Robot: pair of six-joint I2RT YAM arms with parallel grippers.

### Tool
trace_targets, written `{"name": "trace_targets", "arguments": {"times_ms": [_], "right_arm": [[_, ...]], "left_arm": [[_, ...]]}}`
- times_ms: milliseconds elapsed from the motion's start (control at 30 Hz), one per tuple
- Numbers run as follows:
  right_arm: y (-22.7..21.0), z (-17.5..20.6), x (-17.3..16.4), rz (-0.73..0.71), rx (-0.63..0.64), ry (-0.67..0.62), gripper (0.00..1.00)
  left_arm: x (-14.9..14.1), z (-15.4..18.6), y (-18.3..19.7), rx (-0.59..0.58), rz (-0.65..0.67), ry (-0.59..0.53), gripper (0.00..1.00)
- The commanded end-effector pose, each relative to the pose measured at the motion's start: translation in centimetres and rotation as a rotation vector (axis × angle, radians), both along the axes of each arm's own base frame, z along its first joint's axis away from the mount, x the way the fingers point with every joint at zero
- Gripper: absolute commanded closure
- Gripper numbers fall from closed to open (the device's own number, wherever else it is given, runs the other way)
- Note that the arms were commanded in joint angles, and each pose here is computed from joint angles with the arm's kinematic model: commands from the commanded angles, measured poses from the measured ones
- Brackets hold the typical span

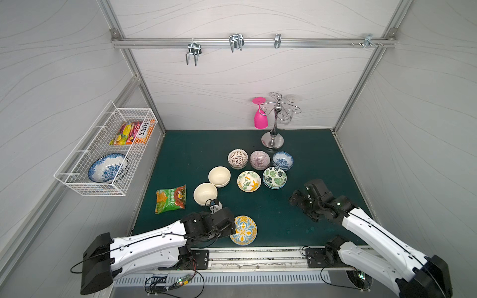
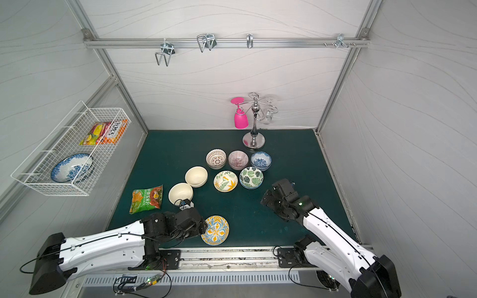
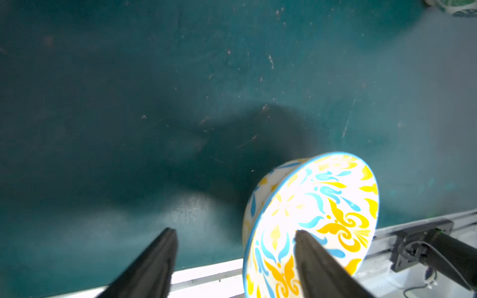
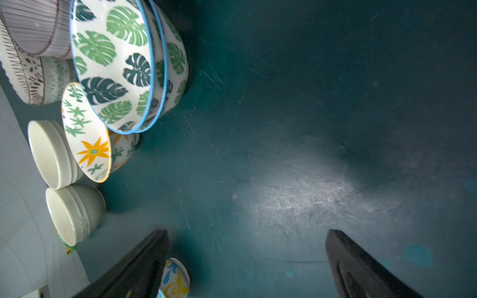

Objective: Stack the bowls
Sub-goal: Pick up the bowl from the center of the board.

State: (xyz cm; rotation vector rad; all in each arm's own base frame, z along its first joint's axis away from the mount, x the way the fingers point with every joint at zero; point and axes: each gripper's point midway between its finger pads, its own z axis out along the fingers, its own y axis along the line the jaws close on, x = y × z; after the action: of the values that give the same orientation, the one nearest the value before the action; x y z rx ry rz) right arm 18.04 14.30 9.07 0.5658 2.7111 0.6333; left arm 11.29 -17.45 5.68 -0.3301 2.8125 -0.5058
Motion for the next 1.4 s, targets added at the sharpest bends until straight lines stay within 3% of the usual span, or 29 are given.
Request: {"name": "trace_targets", "arguments": {"times_ms": [0,233,367,567,1100,1367], "right_arm": [[1.0,1.2,0.8,0.005,0.010,-0.092,0.01],[1.7,1.7,1.4,0.047,-0.097,-0.177,0.01],[1.4,1.4,1.6,0.038,-0.135,-0.168,0.01],[0.7,1.5,1.7,-0.003,-0.130,-0.198,0.01],[0.0,0.7,1.5,-0.024,-0.131,-0.205,0.01],[-0.8,0.9,1.4,-0.057,-0.127,-0.225,0.01]], "left_arm": [[0.6,0.9,-1.2,-0.021,0.001,-0.016,0.34],[0.5,0.7,-2.0,-0.053,-0.027,-0.017,0.52],[0.4,0.7,-2.6,-0.082,-0.049,-0.015,0.55],[0.3,0.5,-3.3,-0.089,-0.075,0.000,0.62],[0.5,0.2,-3.2,-0.045,-0.054,0.018,0.93],[2.0,3.2,-3.3,-0.054,-0.044,-0.077,1.00]]}}
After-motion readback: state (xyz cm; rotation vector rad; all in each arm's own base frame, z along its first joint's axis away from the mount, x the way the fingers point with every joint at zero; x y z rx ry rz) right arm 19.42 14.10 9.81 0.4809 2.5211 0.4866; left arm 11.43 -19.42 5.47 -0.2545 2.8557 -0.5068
